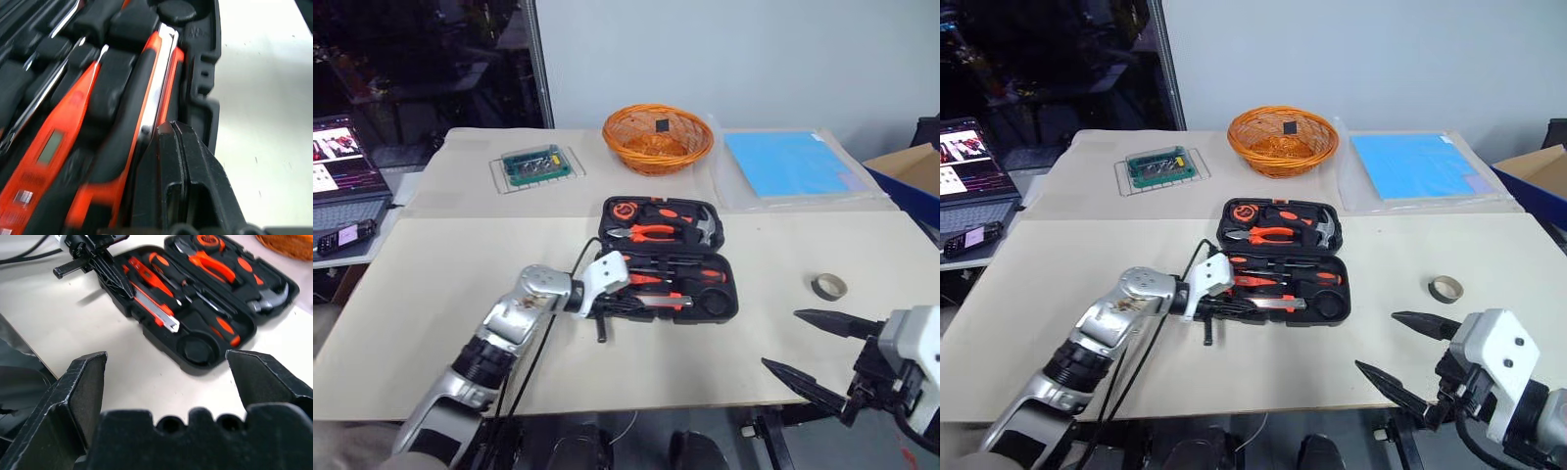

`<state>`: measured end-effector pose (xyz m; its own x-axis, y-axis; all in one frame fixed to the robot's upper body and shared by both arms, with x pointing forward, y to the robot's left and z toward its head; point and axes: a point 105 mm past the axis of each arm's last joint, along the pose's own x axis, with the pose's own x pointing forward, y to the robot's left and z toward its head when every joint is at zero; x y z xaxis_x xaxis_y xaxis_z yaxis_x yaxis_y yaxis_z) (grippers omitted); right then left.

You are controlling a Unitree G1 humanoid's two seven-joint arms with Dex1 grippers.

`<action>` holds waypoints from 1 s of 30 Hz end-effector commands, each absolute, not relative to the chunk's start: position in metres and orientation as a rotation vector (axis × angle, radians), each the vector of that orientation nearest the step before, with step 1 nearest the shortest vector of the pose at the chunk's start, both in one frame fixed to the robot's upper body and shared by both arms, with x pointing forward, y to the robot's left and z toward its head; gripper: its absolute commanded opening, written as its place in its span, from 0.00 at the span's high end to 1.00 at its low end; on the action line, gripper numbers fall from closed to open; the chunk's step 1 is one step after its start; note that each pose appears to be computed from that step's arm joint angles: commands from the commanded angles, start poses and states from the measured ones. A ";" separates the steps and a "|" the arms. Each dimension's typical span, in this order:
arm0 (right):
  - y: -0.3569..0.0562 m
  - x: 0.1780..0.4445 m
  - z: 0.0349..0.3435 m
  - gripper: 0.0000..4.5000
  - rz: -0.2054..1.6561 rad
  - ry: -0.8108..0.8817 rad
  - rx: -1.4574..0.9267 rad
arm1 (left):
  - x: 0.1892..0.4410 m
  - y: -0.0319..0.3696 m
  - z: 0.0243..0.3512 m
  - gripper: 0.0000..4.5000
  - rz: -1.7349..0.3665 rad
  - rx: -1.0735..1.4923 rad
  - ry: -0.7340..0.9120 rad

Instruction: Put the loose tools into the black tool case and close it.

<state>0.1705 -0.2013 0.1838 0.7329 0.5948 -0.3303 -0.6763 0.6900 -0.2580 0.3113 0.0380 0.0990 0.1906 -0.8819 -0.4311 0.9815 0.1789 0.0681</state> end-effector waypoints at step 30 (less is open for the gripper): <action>-0.227 0.199 0.181 0.00 0.449 0.323 -0.328 | 0.314 0.029 0.086 0.99 -1.273 0.319 0.345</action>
<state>0.1951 -0.2210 0.1825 0.8385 0.4114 -0.3573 -0.5049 0.8332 -0.2254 0.3253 0.0324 0.1014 0.3169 -0.8655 -0.3880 0.9469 0.3119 0.0777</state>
